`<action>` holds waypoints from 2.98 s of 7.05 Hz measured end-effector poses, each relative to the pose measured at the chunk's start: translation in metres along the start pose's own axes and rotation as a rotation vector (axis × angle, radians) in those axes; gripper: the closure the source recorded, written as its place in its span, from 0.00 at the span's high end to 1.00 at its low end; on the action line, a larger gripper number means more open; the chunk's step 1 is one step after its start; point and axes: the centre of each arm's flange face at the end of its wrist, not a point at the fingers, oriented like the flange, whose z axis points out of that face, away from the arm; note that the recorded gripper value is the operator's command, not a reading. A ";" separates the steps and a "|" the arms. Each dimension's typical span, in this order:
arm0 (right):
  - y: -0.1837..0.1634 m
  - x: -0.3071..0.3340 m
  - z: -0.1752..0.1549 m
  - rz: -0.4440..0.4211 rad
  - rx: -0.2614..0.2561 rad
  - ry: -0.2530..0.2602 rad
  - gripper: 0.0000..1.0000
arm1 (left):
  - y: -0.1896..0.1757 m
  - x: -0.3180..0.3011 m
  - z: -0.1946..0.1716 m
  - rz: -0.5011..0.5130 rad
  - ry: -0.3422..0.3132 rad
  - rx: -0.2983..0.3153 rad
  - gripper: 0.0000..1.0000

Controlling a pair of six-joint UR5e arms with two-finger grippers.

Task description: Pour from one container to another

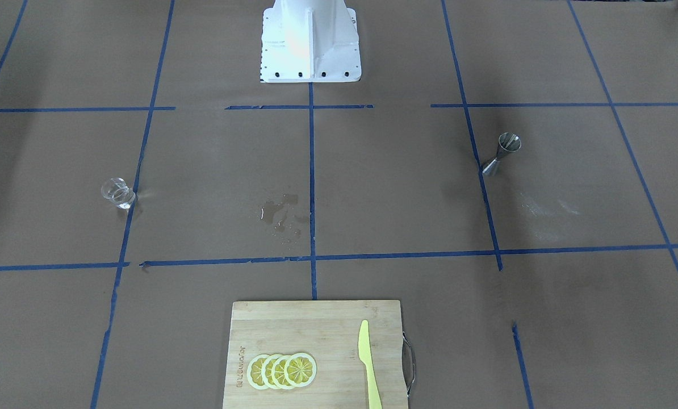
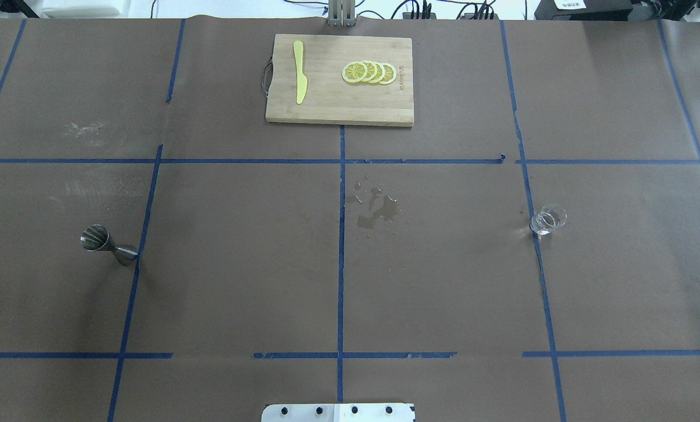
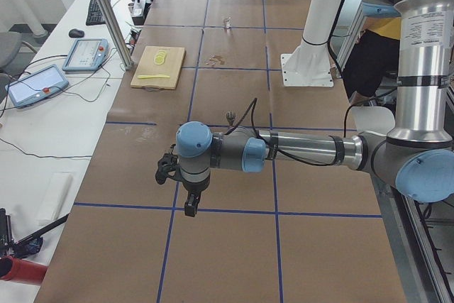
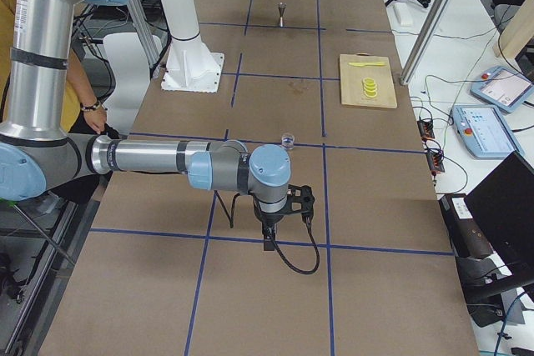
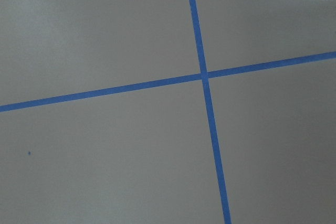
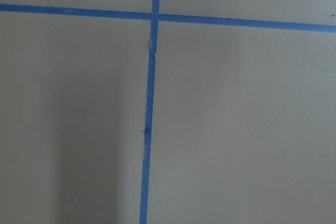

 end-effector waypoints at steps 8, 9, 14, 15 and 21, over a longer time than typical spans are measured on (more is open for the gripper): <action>-0.010 -0.027 -0.023 -0.042 0.047 -0.009 1.00 | -0.014 0.006 -0.004 0.118 -0.008 0.134 1.00; -0.017 -0.034 -0.029 -0.061 0.064 -0.011 1.00 | -0.017 0.005 -0.004 0.152 -0.012 0.172 1.00; -0.039 -0.046 -0.035 -0.150 0.148 -0.071 1.00 | -0.041 0.032 -0.035 0.393 -0.027 0.443 1.00; -0.043 -0.050 -0.037 -0.154 0.153 -0.089 1.00 | -0.045 0.042 -0.043 0.431 -0.005 0.478 1.00; -0.046 -0.054 -0.041 -0.187 0.180 -0.091 1.00 | -0.062 0.201 -0.043 0.495 0.147 0.644 1.00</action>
